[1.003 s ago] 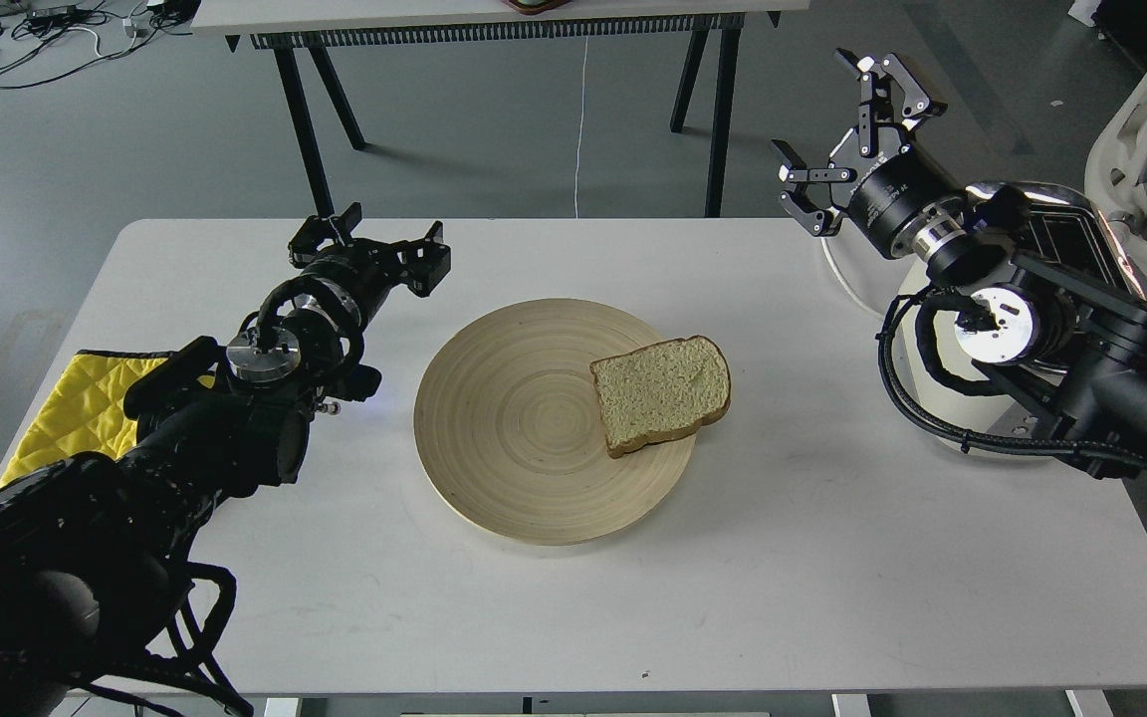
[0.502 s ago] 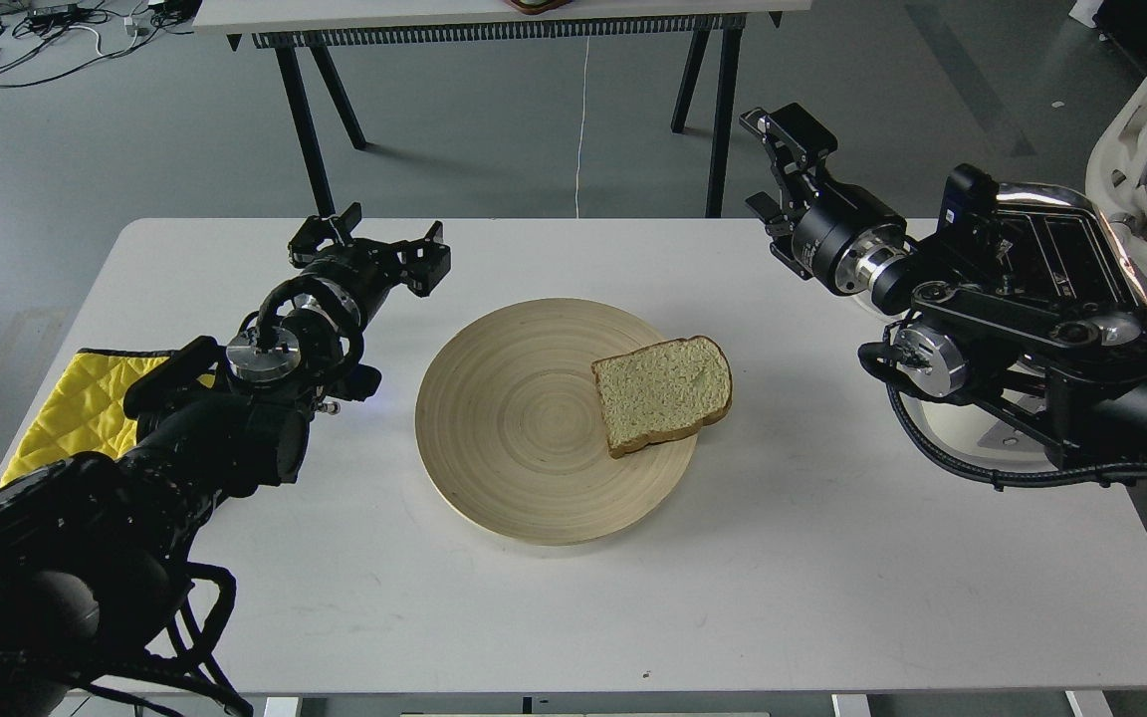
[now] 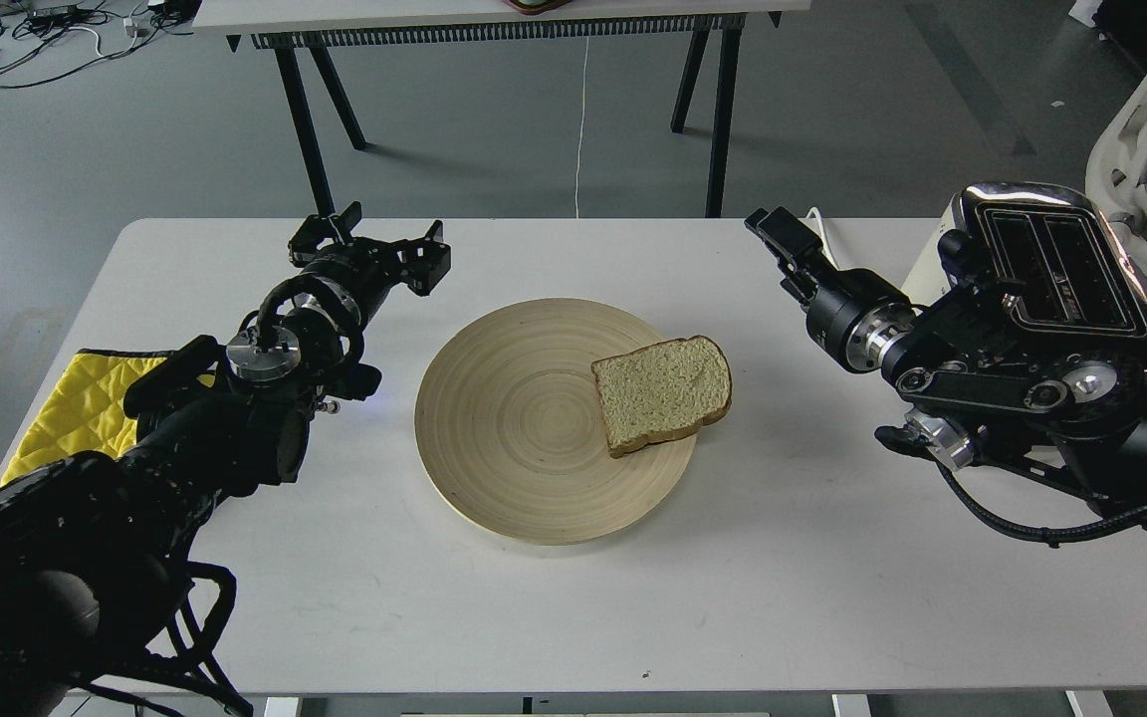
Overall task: Put bread in toaster with right arm
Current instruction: 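Lower the open right gripper to the edge of the bread slice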
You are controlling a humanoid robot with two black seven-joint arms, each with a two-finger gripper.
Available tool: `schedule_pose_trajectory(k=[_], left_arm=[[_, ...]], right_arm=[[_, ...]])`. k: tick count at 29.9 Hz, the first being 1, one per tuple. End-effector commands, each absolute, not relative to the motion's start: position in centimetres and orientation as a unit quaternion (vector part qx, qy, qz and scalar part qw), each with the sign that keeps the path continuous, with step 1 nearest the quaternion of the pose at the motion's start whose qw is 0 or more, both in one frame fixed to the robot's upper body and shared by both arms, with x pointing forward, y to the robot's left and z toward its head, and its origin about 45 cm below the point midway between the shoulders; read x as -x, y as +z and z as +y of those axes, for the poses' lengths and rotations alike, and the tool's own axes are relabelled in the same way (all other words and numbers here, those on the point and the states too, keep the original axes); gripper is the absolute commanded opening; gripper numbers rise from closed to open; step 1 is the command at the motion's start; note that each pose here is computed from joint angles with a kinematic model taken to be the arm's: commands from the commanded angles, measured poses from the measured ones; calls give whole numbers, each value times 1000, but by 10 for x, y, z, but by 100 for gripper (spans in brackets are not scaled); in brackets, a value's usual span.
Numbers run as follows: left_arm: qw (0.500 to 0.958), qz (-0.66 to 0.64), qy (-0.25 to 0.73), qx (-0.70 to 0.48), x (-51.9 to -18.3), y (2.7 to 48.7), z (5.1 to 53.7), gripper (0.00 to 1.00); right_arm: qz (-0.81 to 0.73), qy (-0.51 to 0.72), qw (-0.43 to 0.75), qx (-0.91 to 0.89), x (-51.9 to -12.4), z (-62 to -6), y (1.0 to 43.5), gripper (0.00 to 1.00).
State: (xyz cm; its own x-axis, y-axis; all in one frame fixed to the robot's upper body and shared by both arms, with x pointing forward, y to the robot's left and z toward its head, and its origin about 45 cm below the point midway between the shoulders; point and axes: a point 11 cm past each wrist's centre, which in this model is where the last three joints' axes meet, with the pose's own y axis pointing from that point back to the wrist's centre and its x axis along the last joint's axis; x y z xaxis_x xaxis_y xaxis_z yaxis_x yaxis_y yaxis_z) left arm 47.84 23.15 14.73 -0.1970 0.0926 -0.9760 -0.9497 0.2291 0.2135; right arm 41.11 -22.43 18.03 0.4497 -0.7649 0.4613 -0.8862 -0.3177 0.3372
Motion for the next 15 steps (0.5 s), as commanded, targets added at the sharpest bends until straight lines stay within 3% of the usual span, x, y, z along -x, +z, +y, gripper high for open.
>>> schedule_pose_trajectory(k=[1,15], left_arm=[[518,588,503,364,-478,147,232,100],[518,588,503,364,-478,147,232,100]], right_arm=[[-511,97,287,-804,-399,-218,162,99],[-485,76,318,-811,-373,-208,125,97]])
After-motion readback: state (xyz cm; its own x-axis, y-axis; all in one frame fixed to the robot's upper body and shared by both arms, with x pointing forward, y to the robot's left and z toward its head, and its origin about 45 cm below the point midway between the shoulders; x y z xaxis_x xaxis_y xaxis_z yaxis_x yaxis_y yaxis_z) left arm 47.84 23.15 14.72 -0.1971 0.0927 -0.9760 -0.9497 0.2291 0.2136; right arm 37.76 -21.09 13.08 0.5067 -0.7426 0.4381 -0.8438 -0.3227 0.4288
